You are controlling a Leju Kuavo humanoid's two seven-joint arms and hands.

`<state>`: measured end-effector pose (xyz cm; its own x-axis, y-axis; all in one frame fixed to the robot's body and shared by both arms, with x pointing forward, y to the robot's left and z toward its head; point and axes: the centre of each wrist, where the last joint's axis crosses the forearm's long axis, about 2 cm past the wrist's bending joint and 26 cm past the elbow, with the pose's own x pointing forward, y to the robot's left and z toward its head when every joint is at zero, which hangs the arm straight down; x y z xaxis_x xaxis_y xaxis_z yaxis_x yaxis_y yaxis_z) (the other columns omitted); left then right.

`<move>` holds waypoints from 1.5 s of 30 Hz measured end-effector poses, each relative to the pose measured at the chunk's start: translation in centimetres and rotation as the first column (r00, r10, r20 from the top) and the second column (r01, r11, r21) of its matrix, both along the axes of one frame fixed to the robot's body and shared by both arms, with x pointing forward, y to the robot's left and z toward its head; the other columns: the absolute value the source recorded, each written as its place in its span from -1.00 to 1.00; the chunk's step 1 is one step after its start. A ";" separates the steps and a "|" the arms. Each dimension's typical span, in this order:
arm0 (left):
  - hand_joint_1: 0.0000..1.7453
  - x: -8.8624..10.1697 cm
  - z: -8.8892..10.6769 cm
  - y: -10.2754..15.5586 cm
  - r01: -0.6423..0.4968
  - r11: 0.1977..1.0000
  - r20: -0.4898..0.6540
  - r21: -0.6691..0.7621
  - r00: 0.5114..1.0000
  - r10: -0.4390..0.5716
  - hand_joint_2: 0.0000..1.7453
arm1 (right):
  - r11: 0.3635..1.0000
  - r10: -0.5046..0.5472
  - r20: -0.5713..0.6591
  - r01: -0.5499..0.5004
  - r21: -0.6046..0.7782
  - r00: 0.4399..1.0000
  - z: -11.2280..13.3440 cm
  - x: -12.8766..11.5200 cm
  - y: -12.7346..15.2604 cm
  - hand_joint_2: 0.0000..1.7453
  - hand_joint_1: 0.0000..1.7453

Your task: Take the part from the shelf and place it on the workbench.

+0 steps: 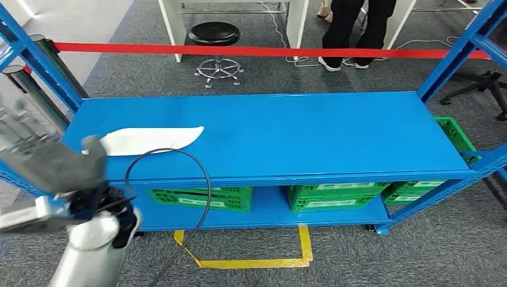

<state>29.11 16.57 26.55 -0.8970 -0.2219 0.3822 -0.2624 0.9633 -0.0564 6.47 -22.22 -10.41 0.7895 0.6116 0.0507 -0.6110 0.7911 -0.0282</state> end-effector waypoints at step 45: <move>-1.00 15.0 -9.2 3.5 0.354 0.567 -0.594 0.744 0.739 0.318 1.00 | 0.986 0.166 0.042 -0.166 -0.019 0.985 0.6 3.4 -0.1 1.00 -1.00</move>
<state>44.12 20.12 17.31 -0.5221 -0.7016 0.4849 0.1145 0.5057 0.8551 9.85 -22.32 -9.79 0.6744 0.7349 0.0722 -0.7317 0.6782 -0.0683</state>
